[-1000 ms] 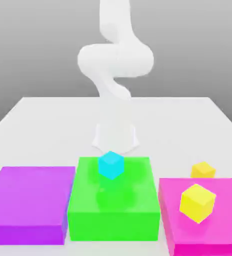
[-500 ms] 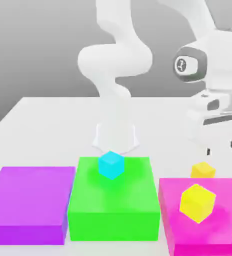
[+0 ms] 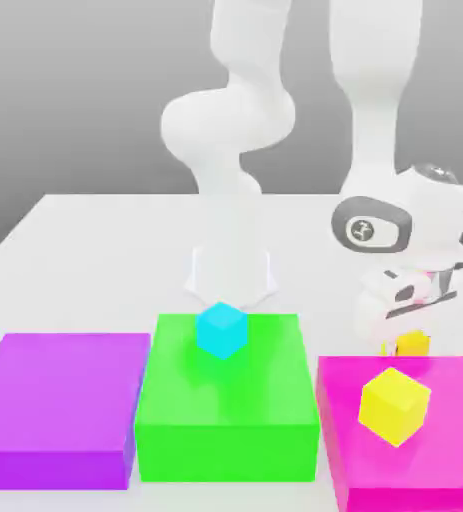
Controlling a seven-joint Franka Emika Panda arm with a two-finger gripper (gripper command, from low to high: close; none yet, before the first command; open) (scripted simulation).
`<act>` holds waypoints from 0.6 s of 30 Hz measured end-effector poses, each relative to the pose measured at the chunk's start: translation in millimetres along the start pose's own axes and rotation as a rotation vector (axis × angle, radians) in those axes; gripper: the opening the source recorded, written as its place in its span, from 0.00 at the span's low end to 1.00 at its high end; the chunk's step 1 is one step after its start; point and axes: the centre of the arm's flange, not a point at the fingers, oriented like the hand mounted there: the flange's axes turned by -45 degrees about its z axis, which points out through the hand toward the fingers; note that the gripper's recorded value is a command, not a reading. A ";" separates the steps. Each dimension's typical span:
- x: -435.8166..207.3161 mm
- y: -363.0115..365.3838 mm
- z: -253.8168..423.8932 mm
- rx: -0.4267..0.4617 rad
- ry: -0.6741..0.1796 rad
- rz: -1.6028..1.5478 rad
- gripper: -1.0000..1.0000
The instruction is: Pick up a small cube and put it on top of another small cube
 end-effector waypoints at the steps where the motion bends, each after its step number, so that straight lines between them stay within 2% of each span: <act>1: 0.0 -0.1 0.0 0.000 0.000 0.000 0.00; 13: 0.4 1.5 -65.1 -0.010 0.002 -0.009 0.00; 18: 26.2 93.8 -105.9 -0.058 0.007 0.170 0.00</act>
